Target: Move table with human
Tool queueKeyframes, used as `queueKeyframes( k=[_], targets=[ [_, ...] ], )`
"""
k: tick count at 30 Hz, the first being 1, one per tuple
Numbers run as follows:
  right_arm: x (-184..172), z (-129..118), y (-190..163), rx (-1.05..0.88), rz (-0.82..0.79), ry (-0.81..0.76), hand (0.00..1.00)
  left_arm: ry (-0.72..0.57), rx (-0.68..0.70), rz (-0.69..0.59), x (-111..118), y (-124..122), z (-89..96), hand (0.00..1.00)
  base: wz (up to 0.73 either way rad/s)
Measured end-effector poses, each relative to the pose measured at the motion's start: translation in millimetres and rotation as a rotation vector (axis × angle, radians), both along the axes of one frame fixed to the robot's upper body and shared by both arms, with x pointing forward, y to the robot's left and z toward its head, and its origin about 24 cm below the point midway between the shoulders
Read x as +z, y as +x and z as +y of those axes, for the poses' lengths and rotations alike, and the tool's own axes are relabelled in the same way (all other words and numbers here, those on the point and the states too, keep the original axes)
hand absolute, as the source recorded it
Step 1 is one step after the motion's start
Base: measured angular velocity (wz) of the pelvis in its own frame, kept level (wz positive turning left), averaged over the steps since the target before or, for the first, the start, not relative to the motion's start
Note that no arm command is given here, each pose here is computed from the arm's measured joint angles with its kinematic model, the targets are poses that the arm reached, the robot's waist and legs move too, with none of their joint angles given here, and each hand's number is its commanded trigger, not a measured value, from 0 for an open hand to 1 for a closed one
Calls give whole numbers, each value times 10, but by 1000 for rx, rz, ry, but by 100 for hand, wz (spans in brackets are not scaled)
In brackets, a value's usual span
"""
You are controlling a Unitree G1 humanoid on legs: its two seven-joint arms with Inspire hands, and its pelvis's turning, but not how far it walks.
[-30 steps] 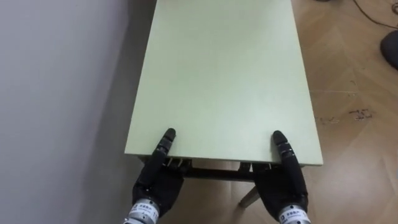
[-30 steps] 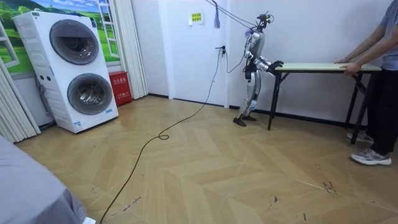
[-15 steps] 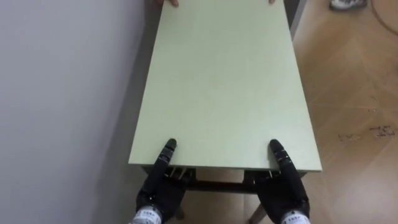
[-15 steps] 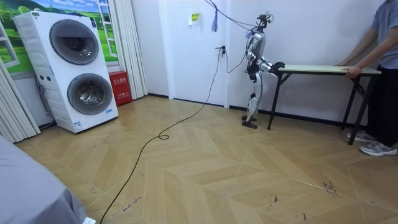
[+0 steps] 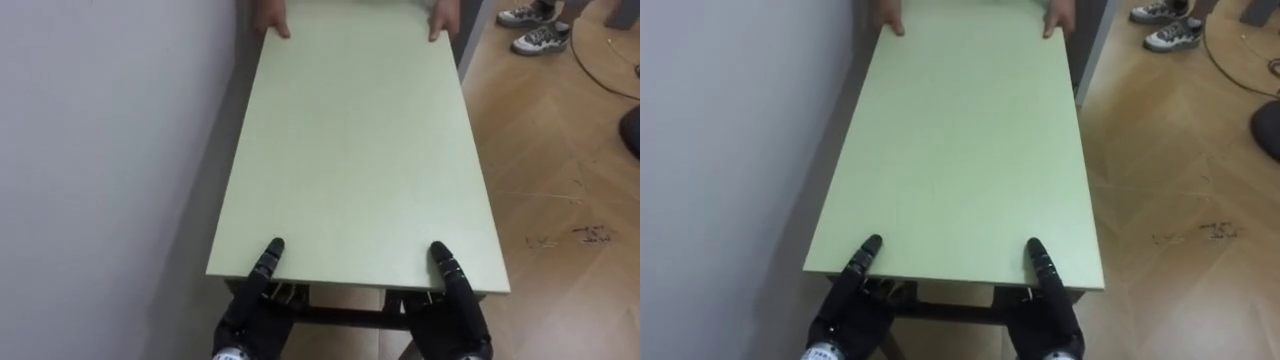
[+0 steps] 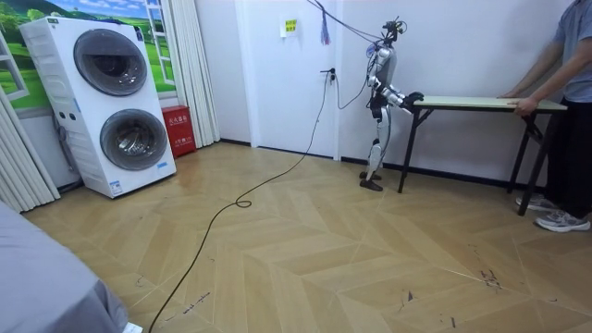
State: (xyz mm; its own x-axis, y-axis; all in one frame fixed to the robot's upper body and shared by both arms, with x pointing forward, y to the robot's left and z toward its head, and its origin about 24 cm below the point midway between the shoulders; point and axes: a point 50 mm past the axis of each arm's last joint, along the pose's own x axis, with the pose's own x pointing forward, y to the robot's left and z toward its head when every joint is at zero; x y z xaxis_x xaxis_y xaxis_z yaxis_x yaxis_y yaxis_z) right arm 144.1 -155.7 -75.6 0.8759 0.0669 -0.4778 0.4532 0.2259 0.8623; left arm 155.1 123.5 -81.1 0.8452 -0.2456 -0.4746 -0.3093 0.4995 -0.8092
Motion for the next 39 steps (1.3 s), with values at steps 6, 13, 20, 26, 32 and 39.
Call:
queueKeyframes(
  k=[6,13,20,26,32,39],
  targets=[
    [2,-20,-13,68,-39,-41,0,235,-193,-52,-19,-11,90,0,0],
    [59,23,49,158,-146,-51,0,269,-258,-67,-12,11,62,0,1],
    [69,49,53,198,-168,-42,0,275,-264,-62,-17,7,81,0,0],
    [47,63,32,237,-173,-50,0,280,-268,-60,-23,-1,88,0,0],
    [23,47,2,266,-166,-91,0,282,-281,-62,-36,-21,100,0,4],
    [-84,57,-67,386,-157,-171,0,395,-391,-19,-184,-115,170,0,0]
  ],
)
